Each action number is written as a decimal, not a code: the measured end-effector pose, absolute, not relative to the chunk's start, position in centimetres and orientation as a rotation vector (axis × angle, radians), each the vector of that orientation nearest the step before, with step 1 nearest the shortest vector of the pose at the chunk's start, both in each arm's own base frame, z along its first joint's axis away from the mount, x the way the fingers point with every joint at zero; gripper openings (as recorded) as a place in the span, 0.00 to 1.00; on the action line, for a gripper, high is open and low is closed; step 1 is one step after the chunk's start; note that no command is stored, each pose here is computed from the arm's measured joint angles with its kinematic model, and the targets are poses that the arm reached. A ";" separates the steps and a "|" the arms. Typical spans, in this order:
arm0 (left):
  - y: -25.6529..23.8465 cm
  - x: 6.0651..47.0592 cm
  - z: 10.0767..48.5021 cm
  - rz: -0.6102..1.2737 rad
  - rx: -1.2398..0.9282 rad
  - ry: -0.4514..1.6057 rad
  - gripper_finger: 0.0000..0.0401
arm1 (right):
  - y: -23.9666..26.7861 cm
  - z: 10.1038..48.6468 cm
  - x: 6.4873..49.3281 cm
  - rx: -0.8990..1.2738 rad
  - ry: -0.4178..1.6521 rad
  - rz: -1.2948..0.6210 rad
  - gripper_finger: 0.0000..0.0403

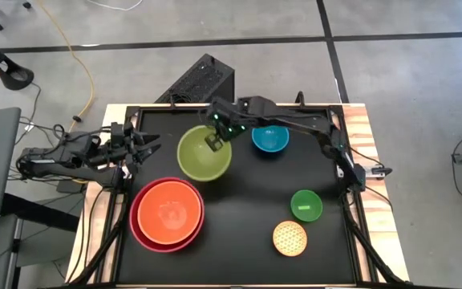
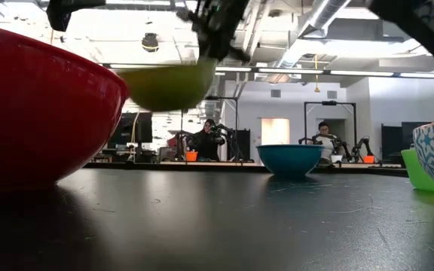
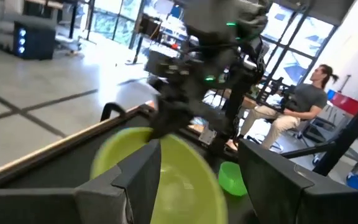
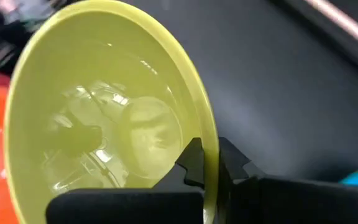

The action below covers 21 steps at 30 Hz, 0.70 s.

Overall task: Nest bowls inside each other
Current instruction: Stack the green bowl into the orange bowl

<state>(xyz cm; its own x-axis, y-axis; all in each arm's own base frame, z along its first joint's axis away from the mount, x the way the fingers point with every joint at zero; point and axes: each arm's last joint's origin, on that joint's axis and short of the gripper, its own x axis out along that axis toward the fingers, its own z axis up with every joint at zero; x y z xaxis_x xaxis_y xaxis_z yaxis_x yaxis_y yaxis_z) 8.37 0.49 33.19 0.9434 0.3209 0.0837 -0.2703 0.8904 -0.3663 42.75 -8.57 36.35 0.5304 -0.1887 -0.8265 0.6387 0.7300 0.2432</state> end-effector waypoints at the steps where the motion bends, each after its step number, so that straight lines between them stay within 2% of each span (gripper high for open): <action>1: 0.5 8.4 33.3 0.308 -0.349 -0.150 0.51 | -7.4 36.6 42.7 0.575 0.888 -0.513 0.03; 5: 0.6 8.3 33.6 0.345 -0.300 -0.178 0.51 | -2.4 36.6 44.2 0.615 0.830 -0.436 0.03; 10: 0.7 8.3 33.6 0.383 -0.256 -0.177 0.51 | 3.1 34.7 47.6 0.717 0.712 -0.319 0.03; 21: 0.7 8.4 33.5 0.383 -0.253 -0.167 0.51 | 6.0 28.5 52.3 0.837 0.656 -0.293 0.03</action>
<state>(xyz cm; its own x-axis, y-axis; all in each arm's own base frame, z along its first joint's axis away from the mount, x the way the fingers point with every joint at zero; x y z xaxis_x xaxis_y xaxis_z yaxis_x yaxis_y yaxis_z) 8.44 0.67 33.54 0.9143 0.3888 0.1132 -0.3474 0.8968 -0.2742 52.34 5.99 28.49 0.7671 0.0103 -0.6414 0.4851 0.6450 0.5905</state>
